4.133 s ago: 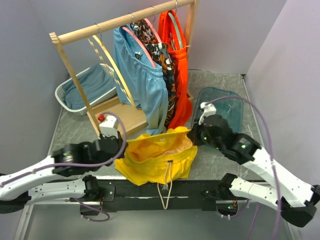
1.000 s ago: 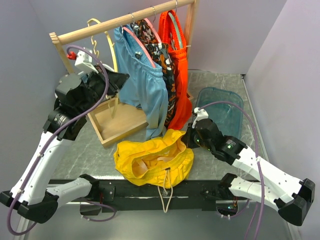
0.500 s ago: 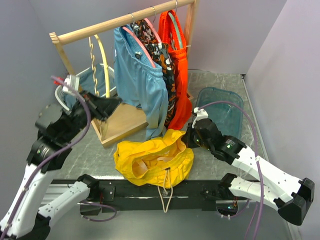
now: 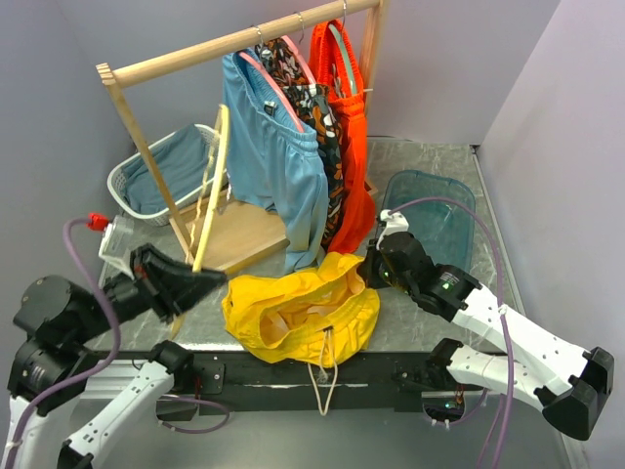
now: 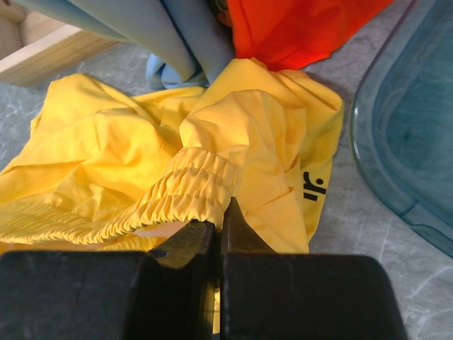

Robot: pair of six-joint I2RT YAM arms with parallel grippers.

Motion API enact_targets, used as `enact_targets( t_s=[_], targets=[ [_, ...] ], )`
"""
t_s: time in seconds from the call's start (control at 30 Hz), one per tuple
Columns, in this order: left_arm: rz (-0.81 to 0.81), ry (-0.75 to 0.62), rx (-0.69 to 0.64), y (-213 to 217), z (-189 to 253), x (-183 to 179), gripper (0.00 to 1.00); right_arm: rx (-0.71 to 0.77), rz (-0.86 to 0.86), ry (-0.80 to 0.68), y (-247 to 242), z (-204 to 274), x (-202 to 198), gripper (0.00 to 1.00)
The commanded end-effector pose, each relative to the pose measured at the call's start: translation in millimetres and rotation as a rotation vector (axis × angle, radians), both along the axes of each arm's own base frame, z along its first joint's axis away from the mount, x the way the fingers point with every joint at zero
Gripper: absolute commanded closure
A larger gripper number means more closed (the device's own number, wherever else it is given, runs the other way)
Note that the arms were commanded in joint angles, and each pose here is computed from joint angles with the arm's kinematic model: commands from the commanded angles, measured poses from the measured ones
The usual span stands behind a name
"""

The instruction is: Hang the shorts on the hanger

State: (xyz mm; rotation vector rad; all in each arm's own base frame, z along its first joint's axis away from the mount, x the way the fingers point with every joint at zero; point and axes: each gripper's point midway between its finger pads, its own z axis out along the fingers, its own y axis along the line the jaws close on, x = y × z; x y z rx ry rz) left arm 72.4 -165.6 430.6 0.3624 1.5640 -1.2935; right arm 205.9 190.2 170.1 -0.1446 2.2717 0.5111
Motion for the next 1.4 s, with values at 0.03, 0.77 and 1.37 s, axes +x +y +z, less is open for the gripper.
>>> enact_targets(
  t_s=[0.03,0.77,1.37],
  targets=[
    [-0.293,-0.043,-0.01,-7.8,10.8,-59.4,0.99,-0.021,-0.085,-0.086,-15.0,17.5,12.2,1.0],
    [-0.866,0.367,0.072,-12.1,-65.2,-141.5,0.99,-0.014,-0.208,-0.157,-38.1,32.7,16.0,1.0],
    [-0.786,0.447,0.043,-51.3,-106.6,-103.3,0.99,-0.047,-0.141,-0.185,-15.1,72.7,5.5,1.0]
  ],
)
